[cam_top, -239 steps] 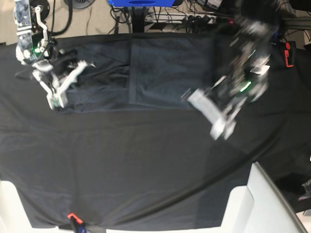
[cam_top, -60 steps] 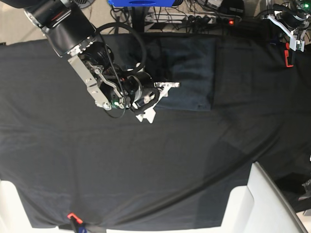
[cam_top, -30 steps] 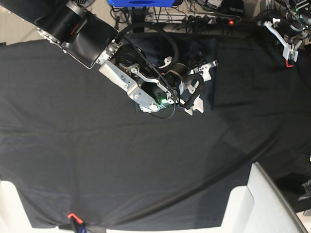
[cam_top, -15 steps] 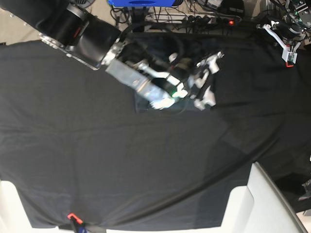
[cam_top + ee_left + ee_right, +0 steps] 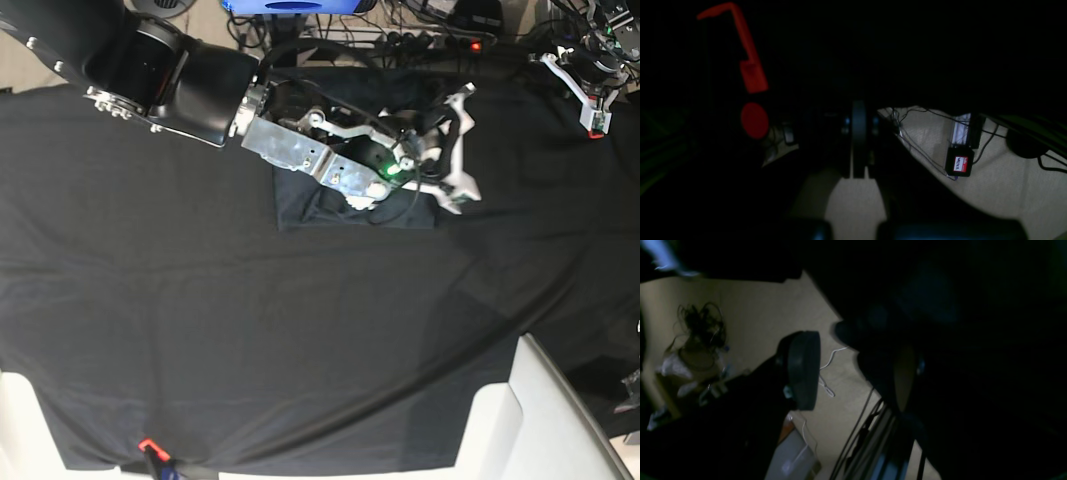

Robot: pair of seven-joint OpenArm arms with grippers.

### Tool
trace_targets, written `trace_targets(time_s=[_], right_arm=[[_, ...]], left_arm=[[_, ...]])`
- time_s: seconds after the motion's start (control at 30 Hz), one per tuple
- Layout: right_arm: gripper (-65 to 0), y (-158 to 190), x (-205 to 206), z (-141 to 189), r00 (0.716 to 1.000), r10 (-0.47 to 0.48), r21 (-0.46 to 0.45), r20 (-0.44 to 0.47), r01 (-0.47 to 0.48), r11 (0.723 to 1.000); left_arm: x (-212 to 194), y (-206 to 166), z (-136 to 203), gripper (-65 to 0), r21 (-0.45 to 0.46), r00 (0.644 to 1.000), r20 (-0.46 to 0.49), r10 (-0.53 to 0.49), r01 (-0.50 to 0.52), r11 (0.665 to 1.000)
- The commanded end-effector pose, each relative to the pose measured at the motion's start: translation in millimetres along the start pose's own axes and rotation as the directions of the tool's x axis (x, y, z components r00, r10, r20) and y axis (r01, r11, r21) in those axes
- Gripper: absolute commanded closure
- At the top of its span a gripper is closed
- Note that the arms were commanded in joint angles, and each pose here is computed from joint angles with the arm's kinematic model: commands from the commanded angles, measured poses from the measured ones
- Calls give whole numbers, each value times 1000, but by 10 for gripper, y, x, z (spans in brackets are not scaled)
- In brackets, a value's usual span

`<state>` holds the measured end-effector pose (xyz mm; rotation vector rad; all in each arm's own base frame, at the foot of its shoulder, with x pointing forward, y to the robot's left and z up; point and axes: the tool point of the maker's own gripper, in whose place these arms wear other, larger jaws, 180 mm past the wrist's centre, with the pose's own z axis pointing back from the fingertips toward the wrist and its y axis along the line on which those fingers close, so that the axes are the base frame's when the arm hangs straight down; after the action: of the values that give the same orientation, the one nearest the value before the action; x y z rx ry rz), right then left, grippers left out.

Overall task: Fold the T-shirt properly
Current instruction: 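Press the stacked fold flat with the right gripper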

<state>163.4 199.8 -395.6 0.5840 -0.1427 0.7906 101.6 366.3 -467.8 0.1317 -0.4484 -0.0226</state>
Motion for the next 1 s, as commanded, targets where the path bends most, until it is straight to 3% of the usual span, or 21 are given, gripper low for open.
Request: trace_targets(time_s=[0.0, 0.1, 0.2, 0.37, 0.53, 0.63, 0.77, 0.97], right_arm=[[-321, 73, 175, 149, 998, 29, 18, 49, -30, 999], [-321, -90, 303, 516, 989, -89, 15, 122, 88, 996], [-321, -387, 261, 883, 949, -258, 1, 182, 262, 965], [-321, -890, 183, 1171, 908, -325, -66, 263, 353, 933], [-321, -1073, 229, 1151, 901, -330, -103, 281, 371, 923], [-321, -1105, 328, 953, 927, -288, -158, 238, 330, 931], [-321, -1052, 418, 622, 972, -167, -252, 167, 206, 946], [-321, -1227, 495, 328, 984, -125, -368, 126, 163, 915]], left_arm=[[75, 119, 54, 0, 23, 1000, 20, -17, 16, 1000], [102, 176, 72, 0, 31, 999, 25, -20, 19, 999], [106, 236, 96, 0, 42, 999, 24, -25, 24, 999], [130, 246, 115, 0, 46, 999, 30, -35, 33, 998], [167, 207, 98, 0, 37, 999, 41, -31, 30, 999], [296, 169, 169, 0, 8, 993, 115, 18, -19, 1000], [376, 92, 333, 0, -53, 977, 196, 82, -73, 996], [337, 83, 374, 0, -58, 977, 194, 84, -74, 996]])
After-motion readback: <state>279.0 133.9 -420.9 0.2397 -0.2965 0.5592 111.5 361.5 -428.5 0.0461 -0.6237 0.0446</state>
